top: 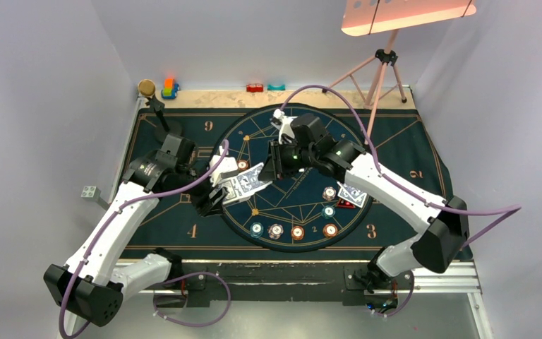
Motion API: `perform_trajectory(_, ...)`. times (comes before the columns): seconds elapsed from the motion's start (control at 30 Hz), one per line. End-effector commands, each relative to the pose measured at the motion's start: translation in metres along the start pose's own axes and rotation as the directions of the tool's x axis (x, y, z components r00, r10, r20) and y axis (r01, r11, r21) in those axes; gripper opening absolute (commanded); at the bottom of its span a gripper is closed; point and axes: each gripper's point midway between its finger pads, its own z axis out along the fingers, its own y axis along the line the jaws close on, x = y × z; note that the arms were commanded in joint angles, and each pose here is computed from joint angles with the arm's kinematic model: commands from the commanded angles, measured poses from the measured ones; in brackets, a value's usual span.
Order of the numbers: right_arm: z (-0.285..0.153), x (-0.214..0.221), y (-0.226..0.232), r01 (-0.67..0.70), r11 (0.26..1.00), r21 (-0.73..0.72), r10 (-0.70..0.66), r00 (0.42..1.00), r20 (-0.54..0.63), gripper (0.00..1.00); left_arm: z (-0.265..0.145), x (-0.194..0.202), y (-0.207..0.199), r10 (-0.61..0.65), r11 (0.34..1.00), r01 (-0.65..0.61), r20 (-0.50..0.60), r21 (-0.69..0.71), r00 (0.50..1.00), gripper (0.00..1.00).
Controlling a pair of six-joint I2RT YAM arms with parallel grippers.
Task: Distribute texas hold em gaming equipment
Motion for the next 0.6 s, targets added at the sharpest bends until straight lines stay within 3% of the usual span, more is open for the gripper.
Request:
perform_trajectory(0.0, -0.025, -0.025, 0.011, 0.049, 0.998, 0.032, -0.051, 0.994, 0.097, 0.22, -0.007, -0.019, 0.000, 0.040, 0.999, -0.040, 0.080, -0.009, 0.996, 0.00)
perform_trajectory(0.33, -0.044, -0.043, 0.025, 0.073, 0.997, 0.034, -0.078, 0.985, 0.156, 0.18, -0.006, -0.019, 0.000, 0.040, 0.999, -0.040, 0.078, -0.009, 0.996, 0.00)
perform_trajectory(0.57, -0.061, -0.054, 0.037, 0.088, 0.996, 0.022, -0.091, 0.975, 0.202, 0.03, -0.005, -0.021, -0.004, 0.032, 0.999, -0.034, 0.092, 0.015, 0.995, 0.00)
